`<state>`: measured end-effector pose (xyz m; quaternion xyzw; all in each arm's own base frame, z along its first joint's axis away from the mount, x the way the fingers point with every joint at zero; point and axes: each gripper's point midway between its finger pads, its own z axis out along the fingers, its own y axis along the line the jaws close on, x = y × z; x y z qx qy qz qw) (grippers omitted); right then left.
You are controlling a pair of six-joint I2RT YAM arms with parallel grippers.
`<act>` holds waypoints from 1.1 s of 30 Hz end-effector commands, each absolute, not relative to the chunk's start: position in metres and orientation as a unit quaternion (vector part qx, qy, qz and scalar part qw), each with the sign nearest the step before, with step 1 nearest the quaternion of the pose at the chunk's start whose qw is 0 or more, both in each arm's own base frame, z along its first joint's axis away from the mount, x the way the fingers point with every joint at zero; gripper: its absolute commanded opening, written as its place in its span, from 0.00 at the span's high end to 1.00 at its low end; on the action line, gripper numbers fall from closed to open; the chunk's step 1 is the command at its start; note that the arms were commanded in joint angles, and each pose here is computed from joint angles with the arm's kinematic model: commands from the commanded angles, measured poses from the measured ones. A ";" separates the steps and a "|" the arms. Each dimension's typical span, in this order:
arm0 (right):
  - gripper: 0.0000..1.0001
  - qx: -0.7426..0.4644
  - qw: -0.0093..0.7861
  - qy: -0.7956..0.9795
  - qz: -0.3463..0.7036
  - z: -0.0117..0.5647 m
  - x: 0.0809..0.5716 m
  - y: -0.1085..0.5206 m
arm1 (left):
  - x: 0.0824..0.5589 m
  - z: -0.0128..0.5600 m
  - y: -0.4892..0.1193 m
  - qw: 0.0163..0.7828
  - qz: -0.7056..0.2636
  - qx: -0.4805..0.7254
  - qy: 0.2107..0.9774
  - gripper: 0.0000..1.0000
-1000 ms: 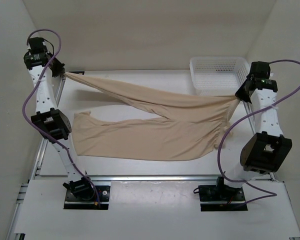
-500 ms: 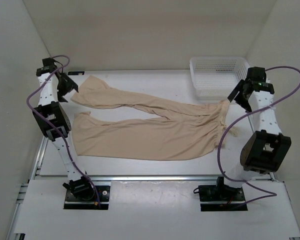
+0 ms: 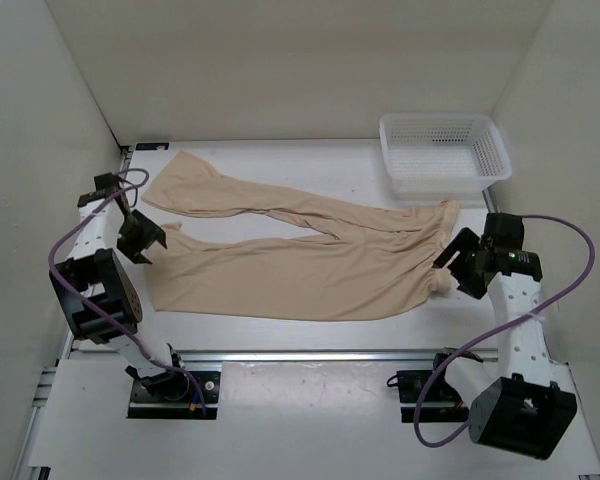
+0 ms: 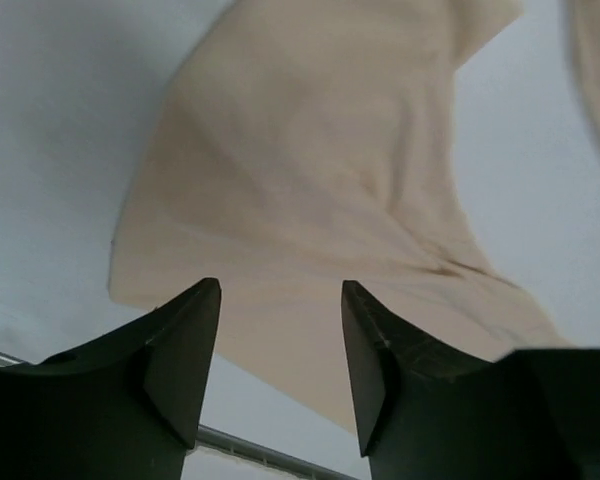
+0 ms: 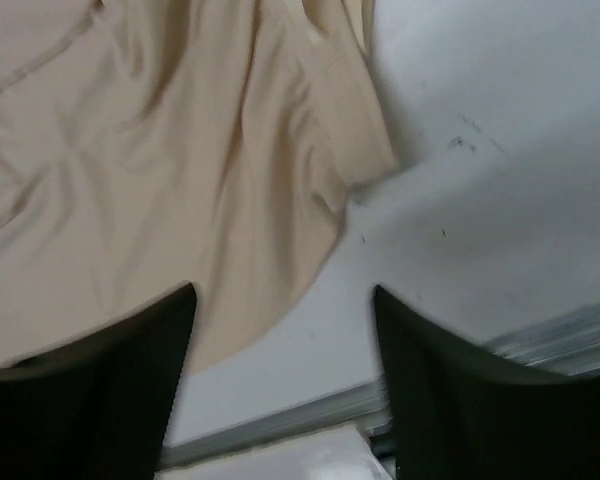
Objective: Fold and stack the trousers
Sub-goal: Flatten the trousers out
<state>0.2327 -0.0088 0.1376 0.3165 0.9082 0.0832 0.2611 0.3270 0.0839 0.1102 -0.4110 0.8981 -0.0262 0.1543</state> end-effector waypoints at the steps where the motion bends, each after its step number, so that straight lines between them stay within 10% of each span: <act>1: 0.17 0.346 0.228 0.905 0.090 0.127 0.207 -0.001 | 0.297 0.072 0.069 0.098 -0.051 -0.447 0.888 0.36; 23: 0.37 0.470 0.146 0.865 0.098 0.039 0.253 -0.013 | 0.300 0.022 0.072 0.052 -0.041 -0.445 0.893 0.29; 26: 0.48 0.470 0.145 0.865 0.098 0.031 0.259 -0.014 | 0.311 0.020 0.068 0.057 -0.042 -0.433 0.899 0.40; 30: 1.00 0.465 0.147 0.868 0.093 0.029 0.263 -0.017 | 0.320 0.015 0.070 0.053 -0.042 -0.438 0.897 0.83; 33: 1.00 0.456 0.176 0.868 0.089 0.046 0.273 -0.026 | 0.328 0.028 0.075 0.059 -0.037 -0.438 0.896 0.90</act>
